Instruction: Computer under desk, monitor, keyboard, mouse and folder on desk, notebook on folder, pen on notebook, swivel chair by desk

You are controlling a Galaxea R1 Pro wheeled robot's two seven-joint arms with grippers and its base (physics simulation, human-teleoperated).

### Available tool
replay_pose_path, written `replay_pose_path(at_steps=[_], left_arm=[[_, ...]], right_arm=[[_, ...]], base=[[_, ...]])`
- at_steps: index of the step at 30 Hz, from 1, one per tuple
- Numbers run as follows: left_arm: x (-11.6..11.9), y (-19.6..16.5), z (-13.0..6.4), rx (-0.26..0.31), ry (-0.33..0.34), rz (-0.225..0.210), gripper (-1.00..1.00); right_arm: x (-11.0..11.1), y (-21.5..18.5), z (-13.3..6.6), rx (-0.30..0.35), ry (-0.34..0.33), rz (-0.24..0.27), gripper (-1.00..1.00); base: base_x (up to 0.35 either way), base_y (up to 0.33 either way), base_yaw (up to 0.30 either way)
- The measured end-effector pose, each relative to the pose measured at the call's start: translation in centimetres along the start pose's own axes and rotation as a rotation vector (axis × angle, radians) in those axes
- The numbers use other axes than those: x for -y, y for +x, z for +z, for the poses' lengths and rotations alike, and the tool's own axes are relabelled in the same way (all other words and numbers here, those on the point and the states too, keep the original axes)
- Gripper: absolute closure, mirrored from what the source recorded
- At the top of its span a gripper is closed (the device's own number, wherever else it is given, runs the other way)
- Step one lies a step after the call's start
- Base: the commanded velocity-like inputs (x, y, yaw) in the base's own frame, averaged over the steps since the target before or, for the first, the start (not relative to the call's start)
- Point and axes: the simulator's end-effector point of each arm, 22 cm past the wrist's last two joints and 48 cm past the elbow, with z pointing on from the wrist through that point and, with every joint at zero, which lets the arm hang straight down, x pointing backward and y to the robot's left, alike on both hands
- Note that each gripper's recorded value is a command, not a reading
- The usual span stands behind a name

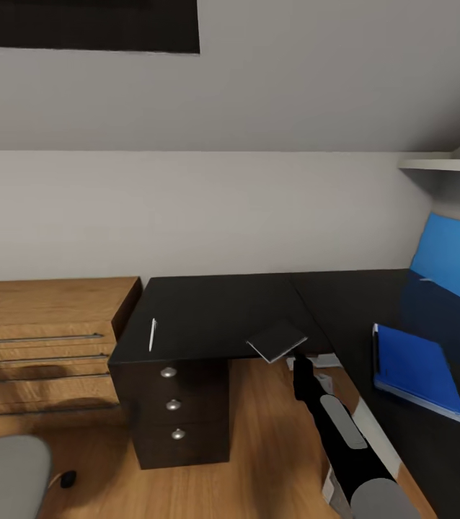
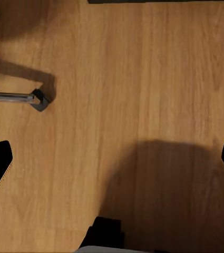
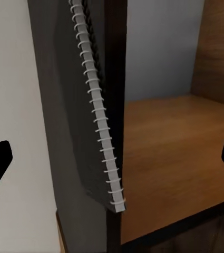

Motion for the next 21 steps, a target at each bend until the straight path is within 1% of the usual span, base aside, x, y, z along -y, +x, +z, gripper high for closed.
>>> replay_pose_path(at_steps=[5,7,21], left_arm=[[-0.04,0.01,0.00,0.000,-0.001,-0.001,-1.00],[-0.05,0.01,0.01,-0.001,-0.002,-0.002,-1.00],[0.05,-0.14,0.02,0.002,-0.001,-0.004,-1.00]], right_arm=[[-0.01,-0.02,0.00,0.001,-0.001,0.003,-1.00],[-0.03,0.07,0.02,0.000,-0.002,0.004,-1.00],[-0.01,0.09,0.04,-0.001,-0.001,0.004,-1.00]], base=[[0.285,0.148,0.000],[0.162,0.108,0.000],[0.019,0.013,0.000]])
